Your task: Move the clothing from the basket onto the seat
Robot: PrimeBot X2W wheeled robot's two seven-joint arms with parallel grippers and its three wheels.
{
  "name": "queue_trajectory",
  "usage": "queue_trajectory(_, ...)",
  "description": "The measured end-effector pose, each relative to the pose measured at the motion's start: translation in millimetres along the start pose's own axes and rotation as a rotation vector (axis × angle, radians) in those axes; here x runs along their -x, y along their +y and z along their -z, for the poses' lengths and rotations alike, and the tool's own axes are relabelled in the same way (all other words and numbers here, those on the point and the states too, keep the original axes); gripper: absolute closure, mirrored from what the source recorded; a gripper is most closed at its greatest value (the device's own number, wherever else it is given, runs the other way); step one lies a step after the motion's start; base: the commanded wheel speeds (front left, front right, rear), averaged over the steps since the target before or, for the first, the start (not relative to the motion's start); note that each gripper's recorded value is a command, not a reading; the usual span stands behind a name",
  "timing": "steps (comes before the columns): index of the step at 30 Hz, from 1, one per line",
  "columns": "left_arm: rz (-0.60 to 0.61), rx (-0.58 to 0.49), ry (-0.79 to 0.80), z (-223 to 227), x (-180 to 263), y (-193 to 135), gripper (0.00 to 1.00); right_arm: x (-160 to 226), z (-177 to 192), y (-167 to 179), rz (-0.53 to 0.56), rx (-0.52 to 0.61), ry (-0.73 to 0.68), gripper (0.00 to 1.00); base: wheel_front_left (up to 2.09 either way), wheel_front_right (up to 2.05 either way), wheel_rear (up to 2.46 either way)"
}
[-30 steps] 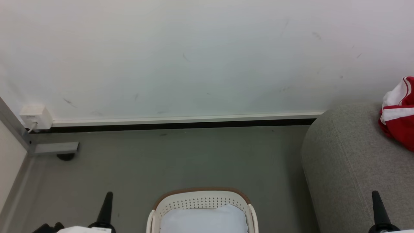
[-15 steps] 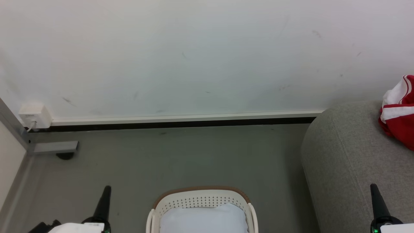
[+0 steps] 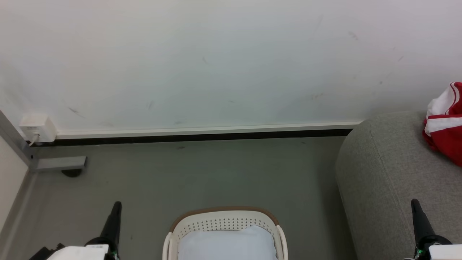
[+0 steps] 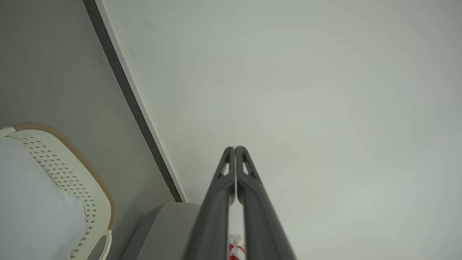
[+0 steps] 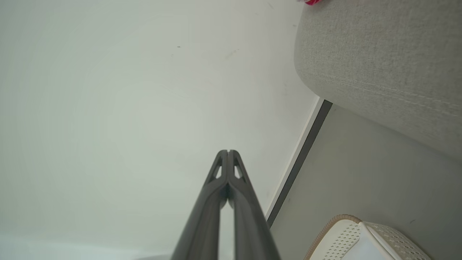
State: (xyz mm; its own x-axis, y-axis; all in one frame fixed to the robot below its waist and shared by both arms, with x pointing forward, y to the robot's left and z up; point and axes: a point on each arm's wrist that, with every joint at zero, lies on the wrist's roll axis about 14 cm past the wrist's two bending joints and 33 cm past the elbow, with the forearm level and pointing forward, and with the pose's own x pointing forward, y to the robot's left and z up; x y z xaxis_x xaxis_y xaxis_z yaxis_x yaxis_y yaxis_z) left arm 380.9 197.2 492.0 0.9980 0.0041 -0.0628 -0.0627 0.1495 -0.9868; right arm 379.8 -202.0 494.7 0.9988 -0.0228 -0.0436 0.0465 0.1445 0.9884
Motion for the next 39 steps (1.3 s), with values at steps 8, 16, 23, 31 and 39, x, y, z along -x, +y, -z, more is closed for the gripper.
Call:
queue_trajectory(8, 0.019, 0.060, 0.002, -1.1, -2.7, -4.8, 1.00, -1.9, 1.1, 2.1, -0.009, -0.057, 0.010, 1.00, 0.00, 0.00, 0.00)
queue_trajectory(16, 0.037, 0.115, 0.002, -2.9, -4.6, -8.5, 1.00, -5.6, 1.6, 7.4, -0.026, -0.112, 0.016, 1.00, 0.00, 0.00, 0.00)
queue_trajectory(23, 0.051, 0.149, 0.001, -4.2, -6.0, -11.6, 1.00, -6.9, 1.9, 9.2, -0.033, -0.152, 0.021, 1.00, 0.00, 0.00, 0.00)
queue_trajectory(31, 0.051, 0.149, 0.001, -4.2, -6.1, -11.7, 1.00, -7.0, 1.9, 9.3, -0.033, -0.152, 0.021, 1.00, 0.00, 0.00, 0.00)
queue_trajectory(39, 0.051, 0.149, 0.001, -4.3, -6.1, -11.8, 1.00, -7.0, 1.9, 9.3, -0.033, -0.152, 0.021, 1.00, 0.00, 0.00, 0.00)
